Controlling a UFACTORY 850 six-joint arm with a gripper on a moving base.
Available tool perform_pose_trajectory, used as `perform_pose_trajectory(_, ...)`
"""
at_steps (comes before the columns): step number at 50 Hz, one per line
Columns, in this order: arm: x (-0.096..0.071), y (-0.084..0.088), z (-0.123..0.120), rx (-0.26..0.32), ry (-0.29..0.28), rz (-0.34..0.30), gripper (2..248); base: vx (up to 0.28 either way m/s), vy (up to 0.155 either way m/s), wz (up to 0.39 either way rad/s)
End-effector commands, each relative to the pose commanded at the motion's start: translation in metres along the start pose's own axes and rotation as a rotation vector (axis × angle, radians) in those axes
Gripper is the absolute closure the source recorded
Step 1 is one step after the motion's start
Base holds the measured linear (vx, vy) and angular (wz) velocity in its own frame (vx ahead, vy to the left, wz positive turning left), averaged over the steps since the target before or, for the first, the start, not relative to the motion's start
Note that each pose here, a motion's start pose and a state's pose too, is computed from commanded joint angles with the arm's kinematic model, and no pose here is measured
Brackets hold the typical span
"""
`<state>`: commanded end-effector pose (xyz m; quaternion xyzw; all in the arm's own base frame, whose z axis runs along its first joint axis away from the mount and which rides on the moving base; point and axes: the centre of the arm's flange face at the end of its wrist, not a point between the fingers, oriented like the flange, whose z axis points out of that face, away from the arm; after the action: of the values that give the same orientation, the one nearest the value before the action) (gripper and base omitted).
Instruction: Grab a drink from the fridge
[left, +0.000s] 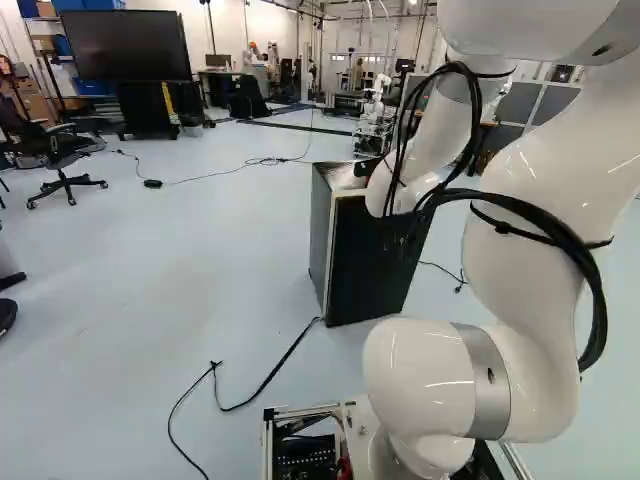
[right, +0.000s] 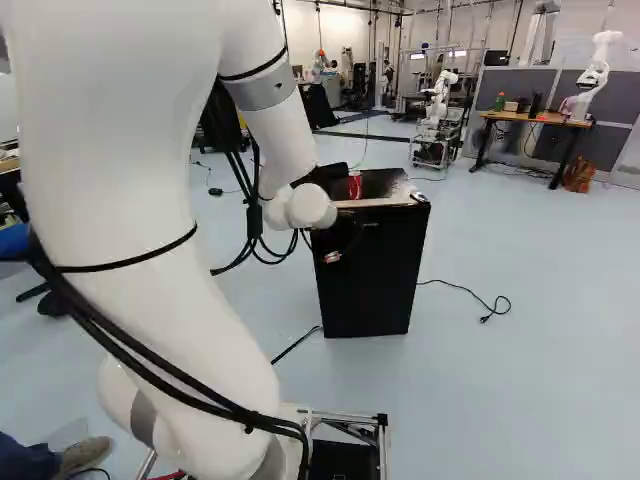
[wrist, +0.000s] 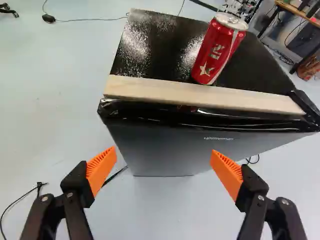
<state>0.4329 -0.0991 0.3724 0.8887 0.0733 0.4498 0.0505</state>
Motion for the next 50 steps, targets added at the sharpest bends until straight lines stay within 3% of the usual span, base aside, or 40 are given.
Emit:
perform_pose_trajectory(24, 0.014, 0.001, -0.001, -0.007, 0.161, 0.009, 3, 0.000, 0.000, 0.000)
perform_pose_trajectory(50, 0.032, 0.008, 0.003, -0.061, 0.311, 0.077, 3, 0.000, 0.000, 0.000)
